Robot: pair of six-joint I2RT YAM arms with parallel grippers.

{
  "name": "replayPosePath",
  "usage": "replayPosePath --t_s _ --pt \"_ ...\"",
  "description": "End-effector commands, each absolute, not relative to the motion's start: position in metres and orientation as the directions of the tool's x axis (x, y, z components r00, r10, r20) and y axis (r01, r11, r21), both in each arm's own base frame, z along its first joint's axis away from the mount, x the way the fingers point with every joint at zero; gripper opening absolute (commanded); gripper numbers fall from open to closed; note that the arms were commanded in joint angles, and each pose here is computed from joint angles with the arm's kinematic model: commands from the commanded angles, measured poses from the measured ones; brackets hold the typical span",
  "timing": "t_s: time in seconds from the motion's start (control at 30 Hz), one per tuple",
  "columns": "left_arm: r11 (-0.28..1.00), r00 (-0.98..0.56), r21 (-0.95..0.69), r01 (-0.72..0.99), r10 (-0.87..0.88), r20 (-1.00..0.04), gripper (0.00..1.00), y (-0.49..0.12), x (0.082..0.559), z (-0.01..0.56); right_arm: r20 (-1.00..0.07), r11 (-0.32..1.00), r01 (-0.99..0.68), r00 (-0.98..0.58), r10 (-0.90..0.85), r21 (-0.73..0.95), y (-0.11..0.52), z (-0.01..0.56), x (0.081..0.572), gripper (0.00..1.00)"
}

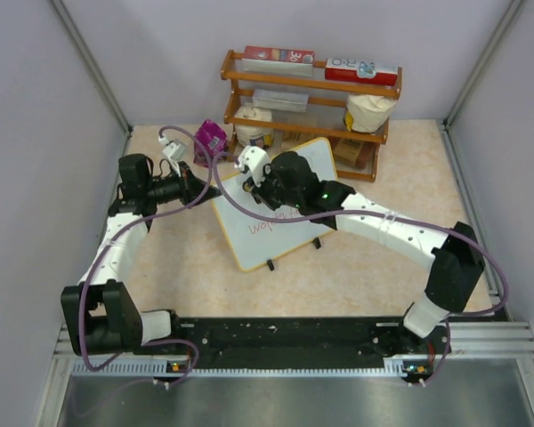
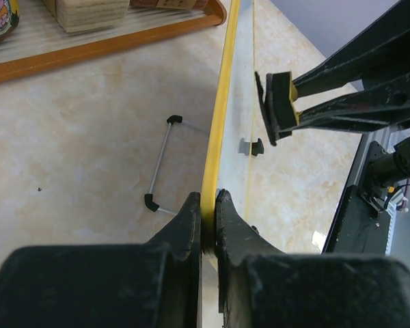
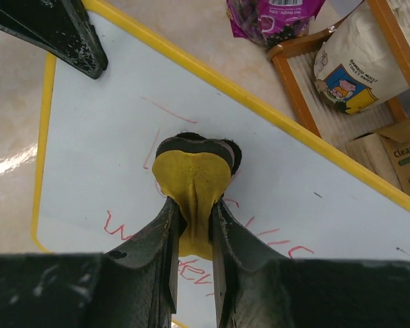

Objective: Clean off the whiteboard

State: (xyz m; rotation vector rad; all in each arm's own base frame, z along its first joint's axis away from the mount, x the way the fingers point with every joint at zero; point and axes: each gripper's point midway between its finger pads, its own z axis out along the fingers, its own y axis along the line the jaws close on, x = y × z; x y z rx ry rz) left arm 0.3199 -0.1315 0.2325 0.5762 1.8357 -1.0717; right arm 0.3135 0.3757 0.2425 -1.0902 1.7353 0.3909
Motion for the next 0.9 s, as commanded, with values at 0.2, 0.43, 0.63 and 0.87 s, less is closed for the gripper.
replayPosePath --t_s 0.2,0.43,0.63,0.87 --pt "0.601 -0.453 -0.332 0.728 0.057 -0.890 0.00 -0.120 0.330 0.205 -0.888 0.560 -0.775 0.003 -0.460 -0.293 0.415 0.266 0.318 0.00" --pt "0.607 -0.455 -0.328 0.724 0.062 -0.889 0.00 -0.119 0.331 0.202 -0.876 0.569 -0.754 0.018 -0.481 -0.328 0.426 0.264 0.317 0.00" --pt "0.601 -0.449 -0.326 0.730 0.062 -0.892 0.00 -0.120 0.328 0.203 -0.874 0.564 -0.758 0.015 -0.486 -0.327 0.439 0.259 0.313 0.00" --pt "0.586 -0.434 -0.319 0.745 0.062 -0.899 0.00 -0.123 0.325 0.209 -0.864 0.585 -0.736 0.000 -0.504 -0.341 0.442 0.248 0.319 0.00"
